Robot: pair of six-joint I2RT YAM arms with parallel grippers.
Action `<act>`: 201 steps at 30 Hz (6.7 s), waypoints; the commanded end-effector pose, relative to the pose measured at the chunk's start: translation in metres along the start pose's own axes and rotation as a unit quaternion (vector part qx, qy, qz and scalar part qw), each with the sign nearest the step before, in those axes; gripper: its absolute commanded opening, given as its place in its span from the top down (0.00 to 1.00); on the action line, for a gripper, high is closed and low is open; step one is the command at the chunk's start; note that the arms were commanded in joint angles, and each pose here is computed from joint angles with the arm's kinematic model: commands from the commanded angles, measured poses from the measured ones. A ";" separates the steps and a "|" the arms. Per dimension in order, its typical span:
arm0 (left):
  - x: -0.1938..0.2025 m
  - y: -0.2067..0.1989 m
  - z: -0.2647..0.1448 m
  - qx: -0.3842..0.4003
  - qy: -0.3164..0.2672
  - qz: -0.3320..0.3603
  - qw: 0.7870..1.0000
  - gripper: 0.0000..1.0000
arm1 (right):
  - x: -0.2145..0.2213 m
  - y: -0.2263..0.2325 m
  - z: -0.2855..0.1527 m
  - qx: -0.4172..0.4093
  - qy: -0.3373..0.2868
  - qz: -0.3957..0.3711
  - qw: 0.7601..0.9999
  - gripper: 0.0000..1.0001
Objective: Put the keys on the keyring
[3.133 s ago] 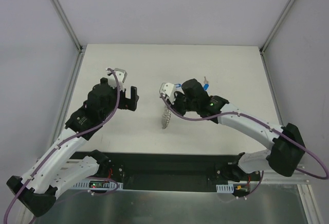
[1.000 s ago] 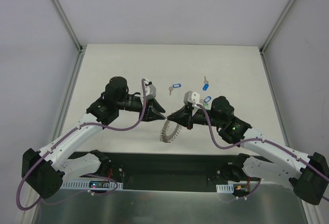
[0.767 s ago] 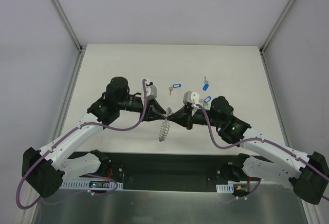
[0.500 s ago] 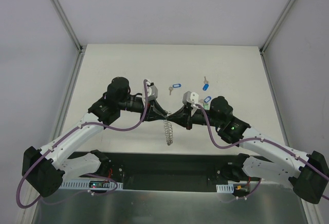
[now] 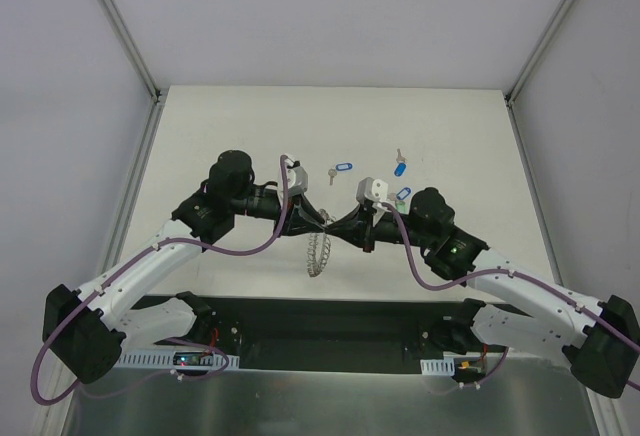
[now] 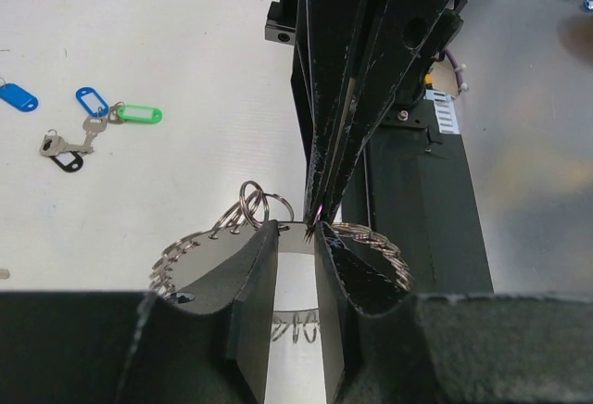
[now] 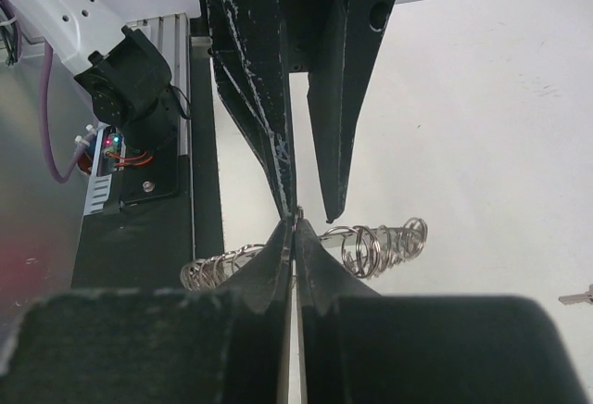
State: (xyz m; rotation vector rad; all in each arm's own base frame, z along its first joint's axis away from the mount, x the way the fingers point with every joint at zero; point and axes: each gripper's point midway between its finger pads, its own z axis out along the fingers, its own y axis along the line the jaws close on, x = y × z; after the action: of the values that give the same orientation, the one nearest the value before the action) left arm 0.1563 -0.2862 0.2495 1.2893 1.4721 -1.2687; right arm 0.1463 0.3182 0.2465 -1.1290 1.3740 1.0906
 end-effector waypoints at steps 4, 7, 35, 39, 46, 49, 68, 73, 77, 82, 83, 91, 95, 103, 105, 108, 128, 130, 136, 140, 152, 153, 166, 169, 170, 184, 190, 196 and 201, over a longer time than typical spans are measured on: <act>0.003 0.001 0.006 0.000 0.001 0.001 1.000 0.79 | -0.046 0.006 -0.001 -0.007 -0.073 -0.033 0.997 0.99; 0.005 0.002 0.007 -0.002 0.003 -0.003 1.000 0.79 | -0.047 0.006 -0.001 -0.009 -0.075 -0.033 0.997 0.99; 0.007 -0.005 0.014 0.017 0.009 -0.014 1.000 1.00 | -0.049 0.002 0.000 0.004 -0.085 -0.027 0.996 0.95; 0.008 0.001 0.011 -0.006 0.009 -0.003 1.000 1.00 | -0.051 0.001 -0.004 0.015 -0.089 -0.023 0.996 0.74; 0.007 0.014 0.000 -0.071 0.010 0.032 0.997 1.00 | -0.050 -0.017 -0.018 0.085 -0.079 -0.008 0.993 0.31; 0.007 0.026 -0.007 -0.116 0.016 0.044 0.992 1.00 | -0.049 -0.032 -0.031 0.145 -0.069 0.005 0.987 0.20; 0.036 0.057 -0.091 -0.361 0.100 0.047 0.926 1.00 | 0.074 -0.153 -0.156 0.526 0.152 0.200 0.813 0.13; 0.039 0.059 -0.087 -0.355 0.106 0.039 0.928 1.00 | 0.108 -0.177 -0.152 0.534 0.189 0.251 0.785 0.19; 0.040 0.057 -0.082 -0.346 0.103 0.028 0.932 1.00 | 0.136 -0.190 -0.146 0.536 0.231 0.272 0.765 0.27; 0.037 0.054 -0.083 -0.344 0.092 0.036 0.934 1.00 | 0.172 -0.202 -0.141 0.544 0.287 0.287 0.734 0.33; 0.037 0.053 -0.083 -0.343 0.090 0.037 0.934 1.00 | 0.172 -0.206 -0.140 0.547 0.289 0.287 0.731 0.35; 0.032 0.051 -0.083 -0.340 0.080 0.042 0.936 1.00 | 0.202 -0.213 -0.139 0.551 0.343 0.296 0.701 0.41; 0.031 0.049 -0.083 -0.337 0.077 0.042 0.937 1.00 | 0.210 -0.217 -0.140 0.555 0.352 0.301 0.691 0.47; 0.028 0.047 -0.086 -0.340 0.070 0.048 0.937 1.00 | 0.227 -0.218 -0.142 0.551 0.366 0.324 0.676 0.50; 0.027 0.046 -0.086 -0.340 0.067 0.049 0.937 1.00 | 0.228 -0.217 -0.143 0.551 0.369 0.325 0.674 0.51; 0.027 0.046 -0.086 -0.339 0.067 0.050 0.937 1.00 | 0.232 -0.214 -0.143 0.547 0.373 0.332 0.672 0.51; 0.029 0.046 -0.084 -0.334 0.068 0.046 0.939 1.00 | 0.237 -0.153 -0.133 0.505 0.418 0.317 0.685 0.78; 0.028 0.045 -0.083 -0.333 0.068 0.047 0.939 1.00 | 0.238 -0.144 -0.127 0.493 0.427 0.311 0.692 0.78; 0.026 0.045 -0.085 -0.336 0.065 0.048 0.939 1.00 | 0.230 -0.103 -0.089 0.419 0.459 0.241 0.746 0.77; 0.028 0.045 -0.084 -0.334 0.068 0.046 0.939 1.00 | 0.228 -0.071 -0.077 0.360 0.494 0.193 0.768 0.74; 0.032 0.049 -0.083 -0.338 0.076 0.042 0.937 1.00 | 0.162 -0.066 -0.068 0.390 0.382 0.208 0.811 0.46; 0.032 0.049 -0.083 -0.339 0.076 0.042 0.937 1.00 | 0.159 -0.069 -0.067 0.400 0.368 0.216 0.811 0.47; 0.030 0.048 -0.085 -0.342 0.072 0.045 0.936 1.00 | 0.191 -0.101 -0.054 0.499 0.264 0.359 0.743 0.61; 0.031 0.048 -0.085 -0.341 0.072 0.047 0.936 1.00 | 0.202 -0.104 -0.053 0.502 0.264 0.372 0.735 0.64; 0.030 0.048 -0.086 -0.341 0.071 0.047 0.936 1.00 | 0.205 -0.104 -0.052 0.502 0.266 0.375 0.733 0.64; 0.026 0.044 -0.086 -0.338 0.063 0.049 0.938 1.00 | 0.231 -0.098 -0.054 0.496 0.283 0.403 0.716 0.72; 0.026 0.043 -0.086 -0.337 0.060 0.049 0.938 1.00 | 0.226 -0.094 -0.049 0.481 0.276 0.413 0.723 0.78; 0.027 0.044 -0.085 -0.337 0.063 0.047 0.938 1.00 | 0.229 -0.093 -0.048 0.478 0.280 0.416 0.722 0.85; 0.026 0.043 -0.086 -0.337 0.061 0.050 0.938 1.00 | 0.219 -0.095 -0.046 0.472 0.275 0.408 0.732 0.97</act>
State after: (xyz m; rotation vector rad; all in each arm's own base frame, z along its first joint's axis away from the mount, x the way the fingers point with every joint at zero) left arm 0.1977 -0.1907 0.2148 0.9889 1.7748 -0.5054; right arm 0.2197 0.2369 0.0178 0.0136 2.6272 0.3386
